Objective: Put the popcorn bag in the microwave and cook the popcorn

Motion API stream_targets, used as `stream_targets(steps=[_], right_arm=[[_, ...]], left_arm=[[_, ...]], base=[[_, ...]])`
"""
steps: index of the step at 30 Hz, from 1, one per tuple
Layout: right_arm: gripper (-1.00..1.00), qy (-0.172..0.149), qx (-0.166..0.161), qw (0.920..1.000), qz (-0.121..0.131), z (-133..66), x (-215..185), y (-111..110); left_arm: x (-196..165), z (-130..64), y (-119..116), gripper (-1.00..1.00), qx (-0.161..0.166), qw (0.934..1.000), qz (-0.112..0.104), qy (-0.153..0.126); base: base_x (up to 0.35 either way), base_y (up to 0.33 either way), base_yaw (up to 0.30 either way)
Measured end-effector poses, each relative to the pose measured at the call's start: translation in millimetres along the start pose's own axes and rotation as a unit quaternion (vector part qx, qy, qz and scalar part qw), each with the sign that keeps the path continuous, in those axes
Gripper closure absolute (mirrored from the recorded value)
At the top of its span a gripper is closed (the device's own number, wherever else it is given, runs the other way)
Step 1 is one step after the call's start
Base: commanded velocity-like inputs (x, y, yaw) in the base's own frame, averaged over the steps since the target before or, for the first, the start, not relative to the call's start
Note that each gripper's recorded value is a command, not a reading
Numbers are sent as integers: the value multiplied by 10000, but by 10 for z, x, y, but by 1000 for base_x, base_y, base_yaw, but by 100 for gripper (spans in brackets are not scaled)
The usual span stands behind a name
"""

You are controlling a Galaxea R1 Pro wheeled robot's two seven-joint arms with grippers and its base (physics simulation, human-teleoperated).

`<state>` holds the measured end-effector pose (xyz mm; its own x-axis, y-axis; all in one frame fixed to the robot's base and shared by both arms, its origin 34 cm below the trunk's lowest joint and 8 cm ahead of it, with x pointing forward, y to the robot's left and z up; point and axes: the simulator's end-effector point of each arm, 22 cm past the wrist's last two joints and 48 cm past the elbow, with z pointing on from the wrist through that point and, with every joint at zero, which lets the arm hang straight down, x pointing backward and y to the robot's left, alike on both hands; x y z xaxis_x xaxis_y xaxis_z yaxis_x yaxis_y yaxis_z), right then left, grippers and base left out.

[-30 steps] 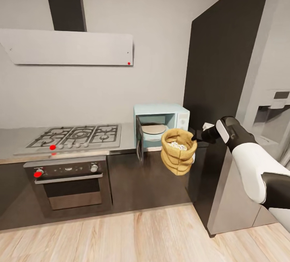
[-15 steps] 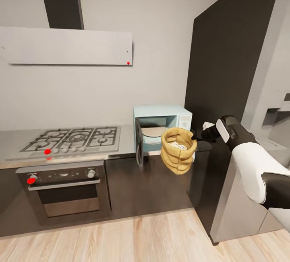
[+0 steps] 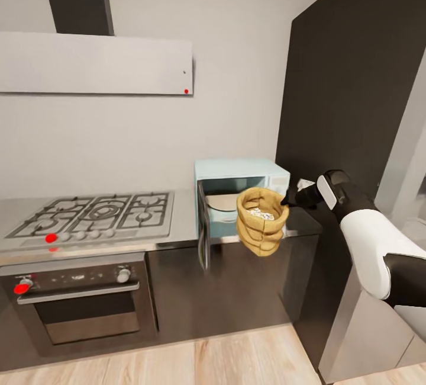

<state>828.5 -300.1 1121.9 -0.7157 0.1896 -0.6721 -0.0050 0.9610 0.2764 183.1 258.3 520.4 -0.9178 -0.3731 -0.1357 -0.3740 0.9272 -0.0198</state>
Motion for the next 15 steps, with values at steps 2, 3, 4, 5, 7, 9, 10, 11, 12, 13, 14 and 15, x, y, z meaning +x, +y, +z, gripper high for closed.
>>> stream_targets(steps=[2, 3, 4, 5, 7, 9, 10, 11, 12, 13, 14, 15], right_arm=[[100, 0, -2, 10000, -1, 1, 0, 2], [100, 0, -3, 10000, -1, 1, 0, 3], [100, 0, -4, 10000, -1, 1, 0, 4], [100, 1, -10, 10000, -1, 2, 1, 10], [100, 2, -13, 10000, -4, 4, 2, 16], [100, 13, -64, 10000, -16, 20, 12, 81], [100, 19, -80, 10000, -28, 28, 17, 112], [100, 24, -91, 9999, -39, 34, 22, 134], [100, 27, -98, 9999, -44, 38, 24, 148], [100, 29, -100, 9999, -47, 41, 25, 153], [100, 30, -97, 9999, -49, 43, 25, 152], [100, 31, -99, 9999, -48, 45, 26, 152]], left_arm=[[0, 0, 0, -100, -1, 10000, 0, 0], [0, 0, 0, -100, 0, 10000, 0, 0], [0, 0, 0, -100, 0, 10000, 0, 0], [0, 0, 0, -100, -1, 10000, 0, 0], [0, 0, 0, -100, 0, 10000, 0, 0], [0, 0, 0, -100, 0, 10000, 1, 0], [0, 0, 0, -100, 0, 10000, 1, 0], [0, 0, 0, -100, -1, 10000, 1, 0], [0, 0, 0, -100, 0, 10000, 1, 0], [0, 0, 0, -100, 0, 10000, 0, 1], [0, 1, 0, -100, -1, 10000, -1, 2], [-1, 1, 0, -100, -1, 10000, 0, 2]], base=[[322, 0, 0], [322, 0, 0], [322, 0, 0], [322, 0, 0], [322, 0, 0], [322, 0, 0], [322, 0, 0], [320, 0, 0], [247, 0, 0], [127, 0, 0], [65, 0, 0], [33, 0, 0]])
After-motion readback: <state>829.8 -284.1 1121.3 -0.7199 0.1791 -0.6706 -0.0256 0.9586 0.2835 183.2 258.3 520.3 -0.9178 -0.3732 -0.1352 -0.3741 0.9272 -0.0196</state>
